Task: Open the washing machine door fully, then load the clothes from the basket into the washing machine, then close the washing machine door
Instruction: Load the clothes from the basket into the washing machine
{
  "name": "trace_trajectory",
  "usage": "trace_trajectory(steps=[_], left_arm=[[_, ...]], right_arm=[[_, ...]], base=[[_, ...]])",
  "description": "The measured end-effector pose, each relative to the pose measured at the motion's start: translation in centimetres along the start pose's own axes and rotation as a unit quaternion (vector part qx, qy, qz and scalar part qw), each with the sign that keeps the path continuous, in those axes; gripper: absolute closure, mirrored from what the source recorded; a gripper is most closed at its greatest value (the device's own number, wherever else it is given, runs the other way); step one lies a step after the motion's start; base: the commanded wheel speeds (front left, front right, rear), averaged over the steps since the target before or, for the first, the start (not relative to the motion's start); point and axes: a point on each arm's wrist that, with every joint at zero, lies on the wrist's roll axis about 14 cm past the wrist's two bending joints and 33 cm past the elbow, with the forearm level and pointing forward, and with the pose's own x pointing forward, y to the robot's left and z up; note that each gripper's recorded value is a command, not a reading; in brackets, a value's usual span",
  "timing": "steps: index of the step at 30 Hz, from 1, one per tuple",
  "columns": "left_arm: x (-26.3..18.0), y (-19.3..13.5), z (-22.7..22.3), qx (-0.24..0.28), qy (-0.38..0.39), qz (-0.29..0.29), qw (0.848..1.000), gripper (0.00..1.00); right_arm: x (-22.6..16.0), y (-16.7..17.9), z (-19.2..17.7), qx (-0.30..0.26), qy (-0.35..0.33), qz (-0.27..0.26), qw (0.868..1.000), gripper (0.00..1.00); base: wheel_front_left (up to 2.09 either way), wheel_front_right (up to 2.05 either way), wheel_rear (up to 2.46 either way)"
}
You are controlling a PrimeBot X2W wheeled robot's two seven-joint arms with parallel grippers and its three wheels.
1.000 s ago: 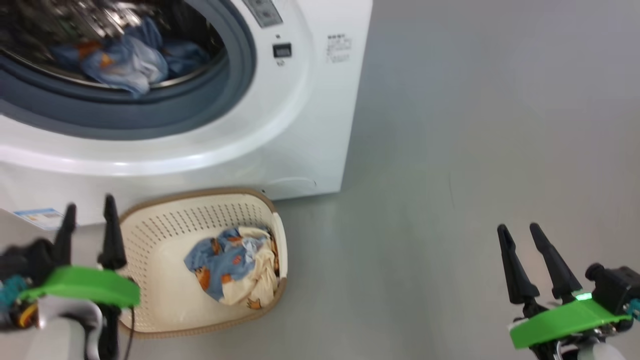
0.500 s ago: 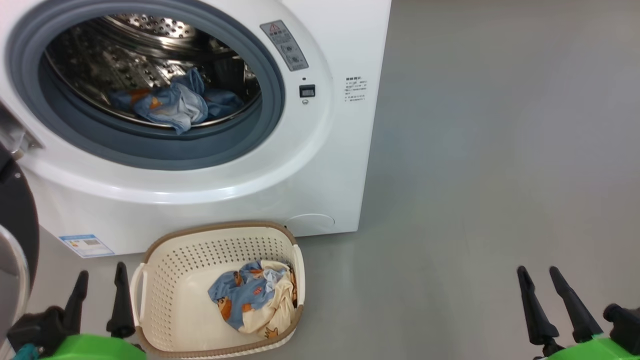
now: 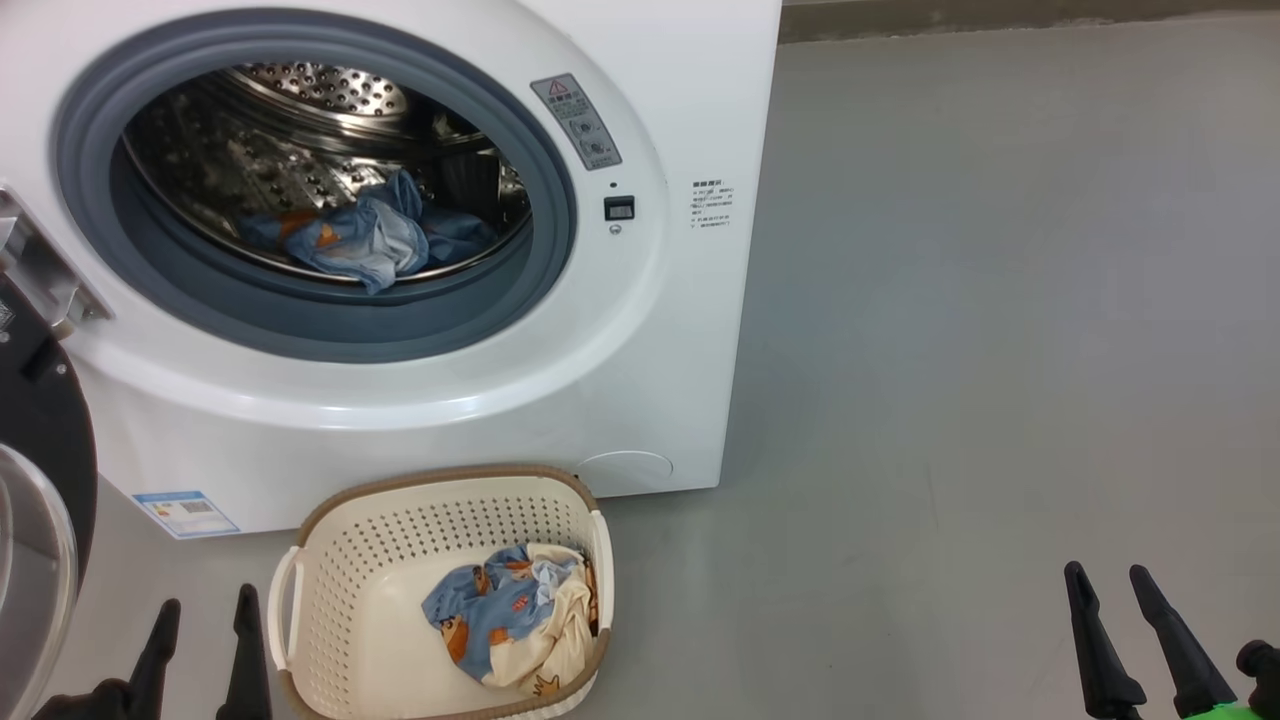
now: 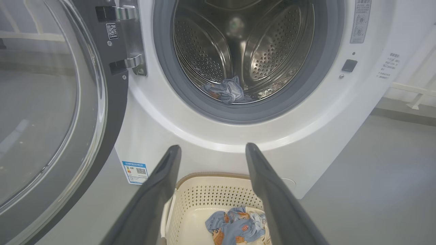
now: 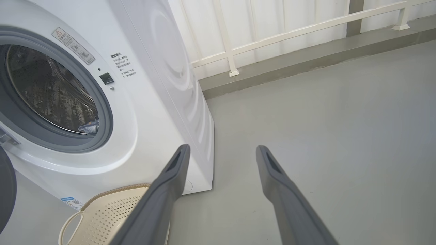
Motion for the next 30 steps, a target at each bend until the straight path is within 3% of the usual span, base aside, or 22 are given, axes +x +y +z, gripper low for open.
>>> trace_trajectory(steps=[17,30], left_arm=[[0.5,-0.1,-1.1,0.002,0.017,-0.001,1.000,0.00],[2.9,-1.4,-6.2,-0.014,0.090,-0.018,0.996,0.00]], right_arm=[[0.6,0.0,-1.0,0.001,0.015,-0.004,1.000,0.00],[3.9,1.4,-1.5,0.012,0.014,0.008,1.000,0.00]], base=[[0.00,0.00,0.00],[0.00,0.00,0.00]])
